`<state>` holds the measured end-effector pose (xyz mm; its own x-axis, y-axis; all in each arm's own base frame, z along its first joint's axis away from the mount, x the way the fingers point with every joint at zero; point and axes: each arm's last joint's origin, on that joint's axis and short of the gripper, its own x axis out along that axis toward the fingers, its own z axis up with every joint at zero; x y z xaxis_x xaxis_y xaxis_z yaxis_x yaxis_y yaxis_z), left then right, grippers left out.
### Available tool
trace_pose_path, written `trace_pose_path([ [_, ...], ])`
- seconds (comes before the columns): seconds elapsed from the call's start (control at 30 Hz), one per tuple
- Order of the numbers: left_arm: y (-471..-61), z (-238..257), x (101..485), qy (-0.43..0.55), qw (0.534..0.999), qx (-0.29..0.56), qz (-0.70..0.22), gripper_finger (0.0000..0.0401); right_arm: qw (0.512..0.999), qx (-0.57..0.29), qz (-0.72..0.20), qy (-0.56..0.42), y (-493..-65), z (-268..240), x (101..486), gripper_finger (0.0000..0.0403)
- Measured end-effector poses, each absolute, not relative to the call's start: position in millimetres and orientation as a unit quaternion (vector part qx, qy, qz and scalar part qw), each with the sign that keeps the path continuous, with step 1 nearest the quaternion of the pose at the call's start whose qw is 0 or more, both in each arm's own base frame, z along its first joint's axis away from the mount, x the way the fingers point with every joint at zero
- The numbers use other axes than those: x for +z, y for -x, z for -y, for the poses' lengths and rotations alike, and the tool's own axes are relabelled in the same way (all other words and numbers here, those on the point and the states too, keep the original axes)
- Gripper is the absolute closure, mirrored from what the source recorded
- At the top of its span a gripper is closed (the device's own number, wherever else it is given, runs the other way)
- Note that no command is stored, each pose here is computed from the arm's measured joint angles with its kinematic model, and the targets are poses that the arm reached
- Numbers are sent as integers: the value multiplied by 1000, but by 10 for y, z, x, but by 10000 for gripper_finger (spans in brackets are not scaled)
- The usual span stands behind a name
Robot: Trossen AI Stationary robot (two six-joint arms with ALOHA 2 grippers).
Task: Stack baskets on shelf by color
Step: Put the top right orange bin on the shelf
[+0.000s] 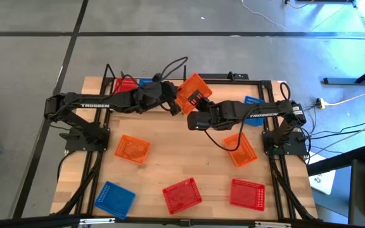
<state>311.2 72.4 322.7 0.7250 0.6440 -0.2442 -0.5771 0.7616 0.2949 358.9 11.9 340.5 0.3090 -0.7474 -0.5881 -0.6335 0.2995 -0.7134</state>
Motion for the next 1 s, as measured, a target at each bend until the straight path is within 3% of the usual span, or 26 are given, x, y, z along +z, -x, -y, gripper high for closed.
trace_pose_path([
  [0.13, -3106, -726, 3226, -98, 923, 331, -170, 400, 573, -68, -568, 587, -3638, -124, 3428, 366],
  [1.0, -3008, -684, 3228, -82, 918, 334, -197, 401, 586, -119, -560, 573, -3650, -132, 3450, 363],
])
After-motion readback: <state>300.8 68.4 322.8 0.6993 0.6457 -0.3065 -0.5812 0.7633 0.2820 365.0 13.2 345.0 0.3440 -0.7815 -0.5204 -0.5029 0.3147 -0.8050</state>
